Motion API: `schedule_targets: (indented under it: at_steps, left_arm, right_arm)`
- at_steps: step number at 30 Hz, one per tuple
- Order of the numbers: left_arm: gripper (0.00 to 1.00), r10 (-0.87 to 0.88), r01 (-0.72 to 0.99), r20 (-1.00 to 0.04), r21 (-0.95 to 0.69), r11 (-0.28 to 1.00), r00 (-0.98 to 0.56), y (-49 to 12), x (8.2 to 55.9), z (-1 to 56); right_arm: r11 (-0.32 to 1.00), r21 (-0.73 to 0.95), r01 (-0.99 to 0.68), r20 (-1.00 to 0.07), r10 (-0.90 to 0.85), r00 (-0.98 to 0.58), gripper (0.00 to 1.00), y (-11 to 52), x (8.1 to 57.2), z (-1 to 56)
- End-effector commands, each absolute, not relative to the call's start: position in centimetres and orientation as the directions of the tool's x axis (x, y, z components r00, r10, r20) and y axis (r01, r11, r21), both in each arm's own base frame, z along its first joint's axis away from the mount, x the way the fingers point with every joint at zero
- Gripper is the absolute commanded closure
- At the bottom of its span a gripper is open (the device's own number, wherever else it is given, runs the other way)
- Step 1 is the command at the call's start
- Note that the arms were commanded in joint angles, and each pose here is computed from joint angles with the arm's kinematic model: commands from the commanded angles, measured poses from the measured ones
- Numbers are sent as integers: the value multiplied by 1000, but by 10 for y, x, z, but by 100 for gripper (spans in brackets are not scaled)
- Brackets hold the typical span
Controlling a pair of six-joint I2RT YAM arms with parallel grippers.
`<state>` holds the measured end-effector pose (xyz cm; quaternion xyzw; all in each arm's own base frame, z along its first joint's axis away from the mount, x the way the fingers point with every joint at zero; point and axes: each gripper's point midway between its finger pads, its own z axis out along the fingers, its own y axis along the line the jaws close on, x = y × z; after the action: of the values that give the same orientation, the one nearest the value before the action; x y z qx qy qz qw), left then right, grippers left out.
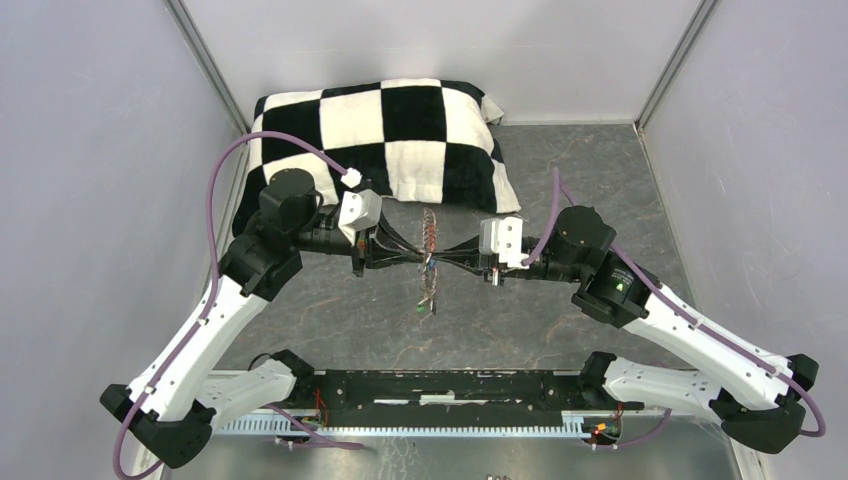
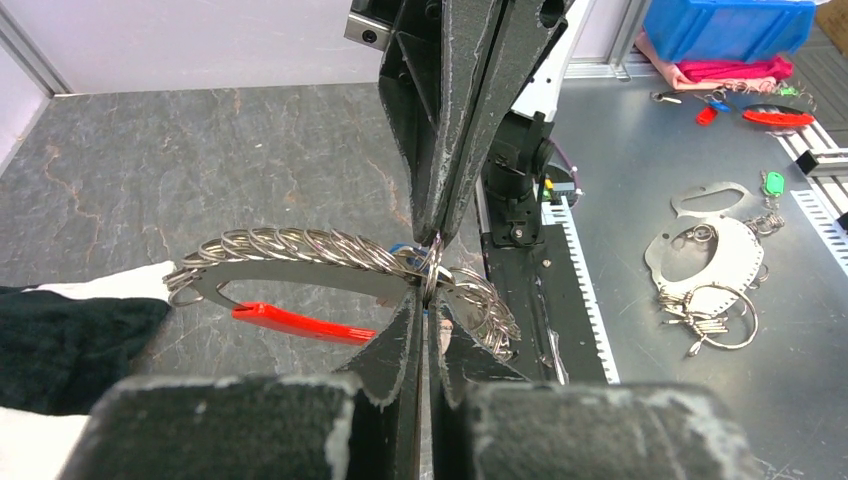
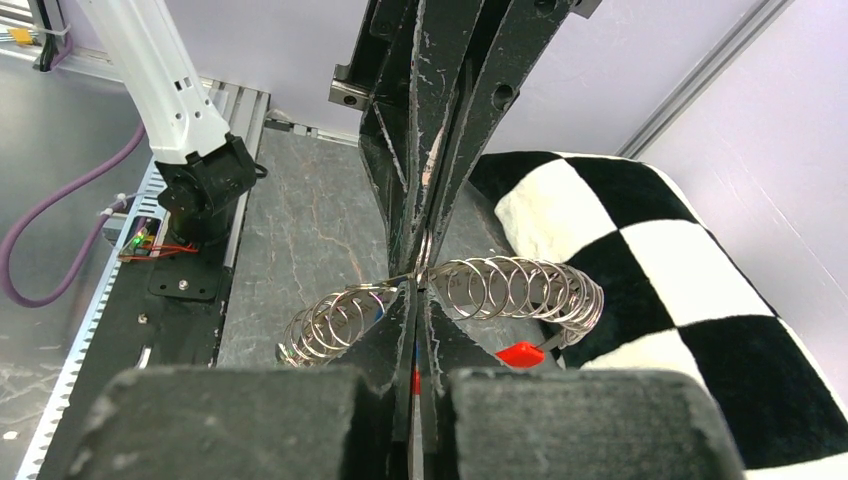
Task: Put the keys on the keyring
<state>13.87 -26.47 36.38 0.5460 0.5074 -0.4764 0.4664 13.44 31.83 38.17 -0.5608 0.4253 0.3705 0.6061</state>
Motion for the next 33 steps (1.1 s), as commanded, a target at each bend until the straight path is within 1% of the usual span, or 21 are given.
schedule_targets:
  at_steps: [1, 10, 23, 28, 33]
  left_arm:
    - [98, 90, 1000, -996, 29, -4, 29, -263, 143, 378]
    - [98, 133, 1000, -991, -1, 26, -5, -264, 151, 370]
    - [98, 186, 999, -982, -7, 46, -15, -261, 156, 359]
    - [98, 195, 1000, -981, 0, 31, -6, -260, 153, 357]
    - [98, 192, 999, -981, 38, -10, 39, -259, 145, 358]
  right_arm:
    - [102, -390, -915, -917, 45, 396, 100, 318, 129, 408]
    - [87, -391, -916, -917, 52, 396, 100, 320, 126, 411]
    - [65, -382, -922, -921, 62, 386, 100, 324, 124, 412]
    - [61, -377, -924, -923, 54, 380, 100, 326, 125, 408]
    - [73, -378, -923, -924, 37, 381, 100, 326, 129, 404]
